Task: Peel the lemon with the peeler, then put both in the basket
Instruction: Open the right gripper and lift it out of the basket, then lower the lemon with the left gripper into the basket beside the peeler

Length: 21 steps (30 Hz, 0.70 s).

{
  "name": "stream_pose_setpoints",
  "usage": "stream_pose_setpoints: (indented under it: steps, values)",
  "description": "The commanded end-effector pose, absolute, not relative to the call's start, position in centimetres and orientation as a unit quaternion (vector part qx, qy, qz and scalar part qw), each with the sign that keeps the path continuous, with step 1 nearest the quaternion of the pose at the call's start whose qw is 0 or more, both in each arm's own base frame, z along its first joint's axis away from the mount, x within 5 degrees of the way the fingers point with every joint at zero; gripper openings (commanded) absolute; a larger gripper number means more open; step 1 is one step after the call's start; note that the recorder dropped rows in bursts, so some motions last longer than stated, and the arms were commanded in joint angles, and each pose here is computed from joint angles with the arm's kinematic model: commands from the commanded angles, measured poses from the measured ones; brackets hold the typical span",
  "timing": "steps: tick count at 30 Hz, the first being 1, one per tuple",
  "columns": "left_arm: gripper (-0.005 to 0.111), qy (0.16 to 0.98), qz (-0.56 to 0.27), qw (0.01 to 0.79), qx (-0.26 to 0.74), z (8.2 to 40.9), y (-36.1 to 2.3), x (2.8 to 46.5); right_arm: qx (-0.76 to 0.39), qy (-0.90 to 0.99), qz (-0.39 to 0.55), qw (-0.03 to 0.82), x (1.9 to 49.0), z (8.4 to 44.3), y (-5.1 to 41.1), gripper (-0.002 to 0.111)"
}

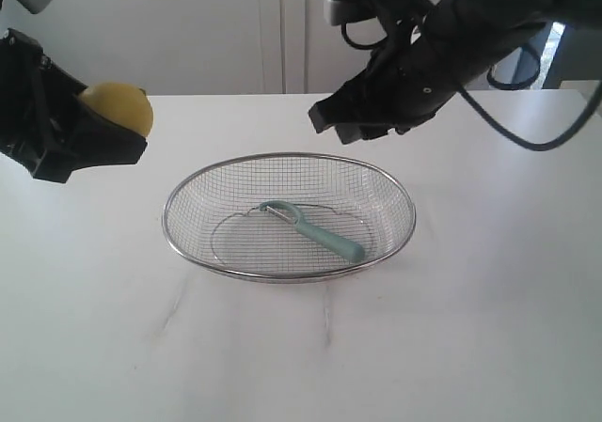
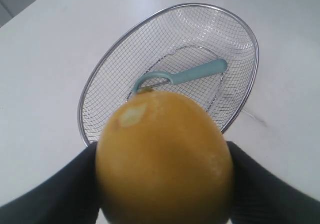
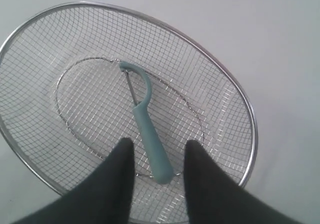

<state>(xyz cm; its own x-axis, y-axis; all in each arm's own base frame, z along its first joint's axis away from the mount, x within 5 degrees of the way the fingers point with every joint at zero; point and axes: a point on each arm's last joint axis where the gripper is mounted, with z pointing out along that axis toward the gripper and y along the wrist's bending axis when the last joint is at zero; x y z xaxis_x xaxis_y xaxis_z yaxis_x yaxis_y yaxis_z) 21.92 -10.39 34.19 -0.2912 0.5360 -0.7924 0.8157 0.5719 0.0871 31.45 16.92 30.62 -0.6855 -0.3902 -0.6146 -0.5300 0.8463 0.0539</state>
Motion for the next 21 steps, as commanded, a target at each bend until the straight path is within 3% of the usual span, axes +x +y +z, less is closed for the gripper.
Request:
stream_pose_setpoints:
  steps: [1, 11, 21]
  values:
    - [0.0, 0.784, -0.184, 0.415, 0.424, 34.4, -10.6, 21.7, -0.265, 0.906, 0.1, 0.314, 30.1, 32.4, 16.0, 0.003]
    - [0.0, 0.781, -0.226, 0.425, 0.397, 34.9, -11.1, 21.6, -0.265, 0.923, 0.087, 0.265, 28.8, 32.5, 15.3, 0.0]
    - [0.0, 0.794, -0.213, 0.435, 0.368, 33.8, -11.2, 23.6, -0.264, 0.923, 0.088, 0.265, 28.9, 32.5, 15.3, 0.0]
